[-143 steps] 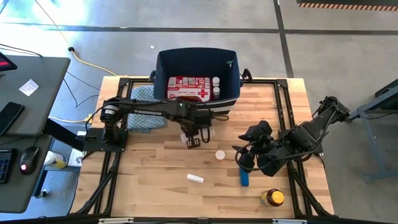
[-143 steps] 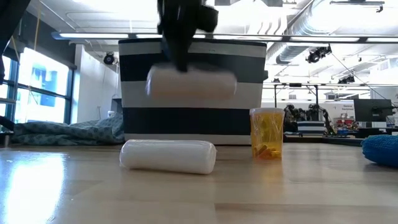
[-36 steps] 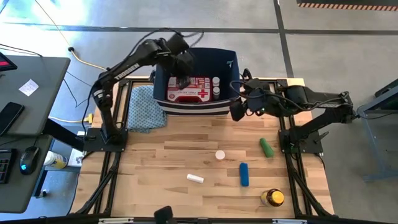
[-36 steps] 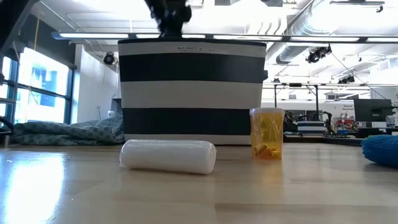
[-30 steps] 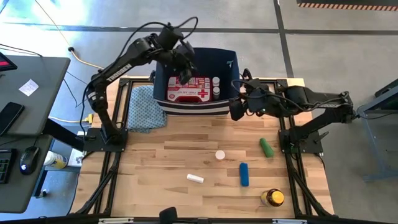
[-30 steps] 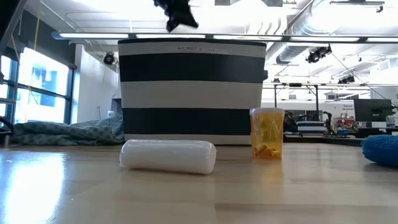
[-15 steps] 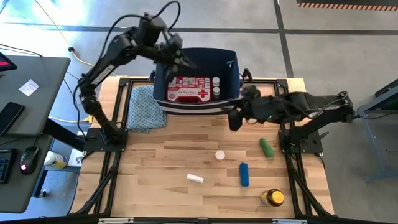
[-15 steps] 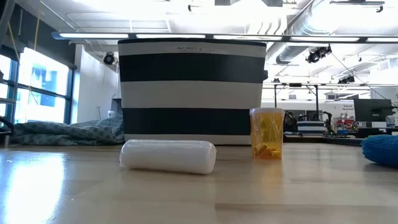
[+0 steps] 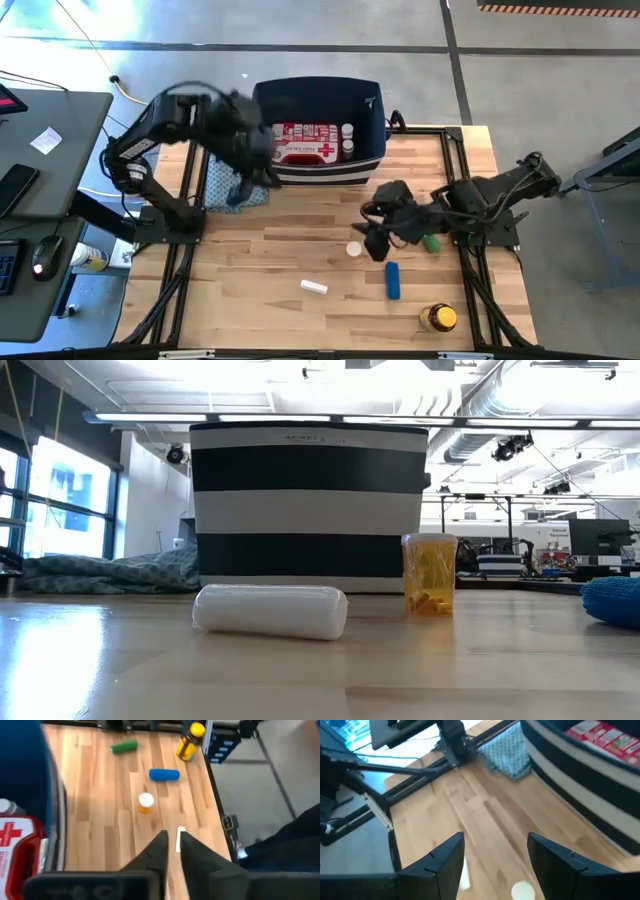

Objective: Pick & place medical supplies in basket/bin
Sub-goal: Put the white rolled gauze into the blue bin

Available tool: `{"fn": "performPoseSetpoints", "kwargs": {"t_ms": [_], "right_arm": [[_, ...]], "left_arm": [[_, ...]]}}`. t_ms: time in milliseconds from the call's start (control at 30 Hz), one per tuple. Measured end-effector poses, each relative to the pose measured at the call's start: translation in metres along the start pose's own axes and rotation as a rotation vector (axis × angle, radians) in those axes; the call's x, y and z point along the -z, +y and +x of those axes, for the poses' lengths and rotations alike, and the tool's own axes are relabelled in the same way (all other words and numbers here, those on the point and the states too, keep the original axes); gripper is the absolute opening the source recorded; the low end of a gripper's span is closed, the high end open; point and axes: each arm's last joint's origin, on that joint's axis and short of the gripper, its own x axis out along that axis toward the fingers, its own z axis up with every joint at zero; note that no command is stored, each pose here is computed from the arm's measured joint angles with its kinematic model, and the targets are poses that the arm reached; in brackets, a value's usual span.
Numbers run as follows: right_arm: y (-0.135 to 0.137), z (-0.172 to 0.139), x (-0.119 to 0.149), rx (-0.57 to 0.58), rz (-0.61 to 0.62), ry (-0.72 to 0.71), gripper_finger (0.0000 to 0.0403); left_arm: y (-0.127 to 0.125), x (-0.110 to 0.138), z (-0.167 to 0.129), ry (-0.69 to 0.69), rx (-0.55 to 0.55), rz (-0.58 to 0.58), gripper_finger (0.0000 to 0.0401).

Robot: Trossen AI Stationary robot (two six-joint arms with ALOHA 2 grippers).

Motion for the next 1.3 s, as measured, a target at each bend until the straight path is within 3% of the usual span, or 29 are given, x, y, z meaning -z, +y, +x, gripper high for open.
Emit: {"fn": "performPoseSetpoints", "kwargs": {"t_ms": [233, 433, 733, 833, 1067, 1167, 1300], "right_arm": [[0.008, -0.024, 0.031, 0.087, 0.071, -0.02, 0.0208], [0.017, -0.037, 0.045, 0.07, 0.109, -0.065, 0.0208], [0.024, -0.048, 0.057, 0.025, 0.14, -0.053, 0.0208], [0.026, -0.051, 0.06, 0.011, 0.138, -0.049, 0.0208], [0.022, -0.062, 0.056, -0.014, 0.129, -0.057, 0.0208], [0.014, -0.071, 0.05, -0.028, 0.132, -0.07, 0.0208], [0.006, -0.081, 0.043, -0.038, 0.135, -0.103, 0.0208]], "left_arm": [[-0.044, -0.009, 0.051, 0.076, -0.017, 0.107, 0.0164], [-0.065, -0.016, 0.116, 0.166, 0.046, 0.134, 0.0192], [-0.083, 0.015, 0.2, 0.452, 0.037, 0.209, 0.0155], [-0.08, 0.031, 0.224, 0.47, 0.089, 0.189, 0.0132], [-0.081, 0.051, 0.263, 0.329, 0.194, 0.186, 0.0097], [-0.085, 0.067, 0.283, 0.352, 0.224, 0.223, 0.0099], [-0.081, 0.089, 0.297, 0.399, 0.151, 0.243, 0.013]]}}
